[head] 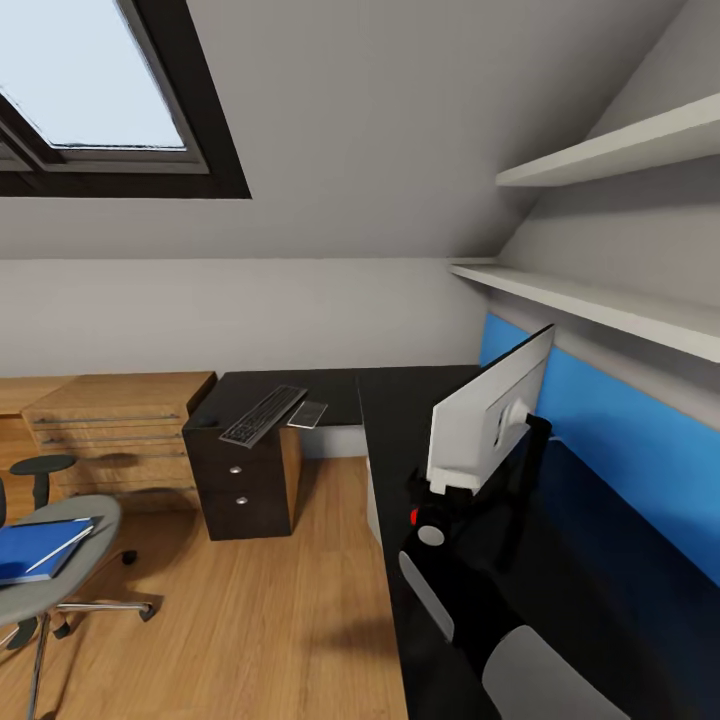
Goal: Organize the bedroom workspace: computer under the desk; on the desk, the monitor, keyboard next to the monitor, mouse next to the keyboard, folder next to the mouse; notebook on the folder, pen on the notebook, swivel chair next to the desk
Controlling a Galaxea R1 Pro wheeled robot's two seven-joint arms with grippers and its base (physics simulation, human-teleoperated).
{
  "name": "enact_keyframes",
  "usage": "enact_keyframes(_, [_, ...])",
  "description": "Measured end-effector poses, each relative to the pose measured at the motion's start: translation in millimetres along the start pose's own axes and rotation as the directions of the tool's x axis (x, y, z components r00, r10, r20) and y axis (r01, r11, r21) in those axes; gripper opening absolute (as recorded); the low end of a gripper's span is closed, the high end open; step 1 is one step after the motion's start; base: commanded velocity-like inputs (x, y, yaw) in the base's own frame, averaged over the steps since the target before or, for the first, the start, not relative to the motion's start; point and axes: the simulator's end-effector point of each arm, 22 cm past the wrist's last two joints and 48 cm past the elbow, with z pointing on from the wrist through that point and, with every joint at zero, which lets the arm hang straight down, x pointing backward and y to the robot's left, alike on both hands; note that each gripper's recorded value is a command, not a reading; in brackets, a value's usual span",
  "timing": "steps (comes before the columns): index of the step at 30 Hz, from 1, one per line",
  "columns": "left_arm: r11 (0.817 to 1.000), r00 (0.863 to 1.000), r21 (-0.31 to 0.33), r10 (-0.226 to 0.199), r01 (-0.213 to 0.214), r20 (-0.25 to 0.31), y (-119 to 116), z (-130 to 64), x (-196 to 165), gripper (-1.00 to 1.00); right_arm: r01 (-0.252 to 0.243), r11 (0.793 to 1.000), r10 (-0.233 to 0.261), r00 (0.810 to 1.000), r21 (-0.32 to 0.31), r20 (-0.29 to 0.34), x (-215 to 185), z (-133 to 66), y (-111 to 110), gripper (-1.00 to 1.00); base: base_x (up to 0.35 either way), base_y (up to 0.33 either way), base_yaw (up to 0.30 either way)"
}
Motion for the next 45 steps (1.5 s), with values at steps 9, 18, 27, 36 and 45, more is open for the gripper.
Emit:
enact_keyframes(9, [1.000, 1.000, 0.002, 0.000, 0.000, 0.000, -1, -0.1, 0, 1.00, -0.053, 0.996, 0.055, 0.998, 0.065, -0.030, 3, 10.2, -26, 1.00, 0.000, 0.000, 0.000])
enact_keyframes(18, [1.000, 1.000, 0.002, 0.001, -0.001, -0.001, -1, 0.1, 0, 1.00, -0.054, 0.997, 0.056, 0.998, 0.064, -0.032, 4, 10.1, -24, 1.00, -0.169, -0.039, 0.000])
enact_keyframes(27, [1.000, 1.000, 0.002, 0.001, -0.001, 0.000, -1, 0.2, 0, 1.00, -0.055, 0.996, 0.057, 0.998, 0.065, -0.031, 3, 10.4, -25, 1.00, -0.199, -0.257, 0.000])
enact_keyframes(36, [1.000, 1.000, 0.001, 0.001, -0.001, 0.002, 0, 0.0, 0, 1.00, -0.052, 0.997, 0.054, 0.998, 0.063, -0.028, 3, 9.8, -24, 1.00, -0.044, -0.280, 0.000])
enact_keyframes(45, [1.000, 1.000, 0.001, 0.001, -0.001, 0.004, 0, 0.0, -1, 1.00, -0.052, 0.997, 0.053, 0.998, 0.060, -0.029, 3, 9.6, -23, 1.00, -0.001, -0.176, 0.000])
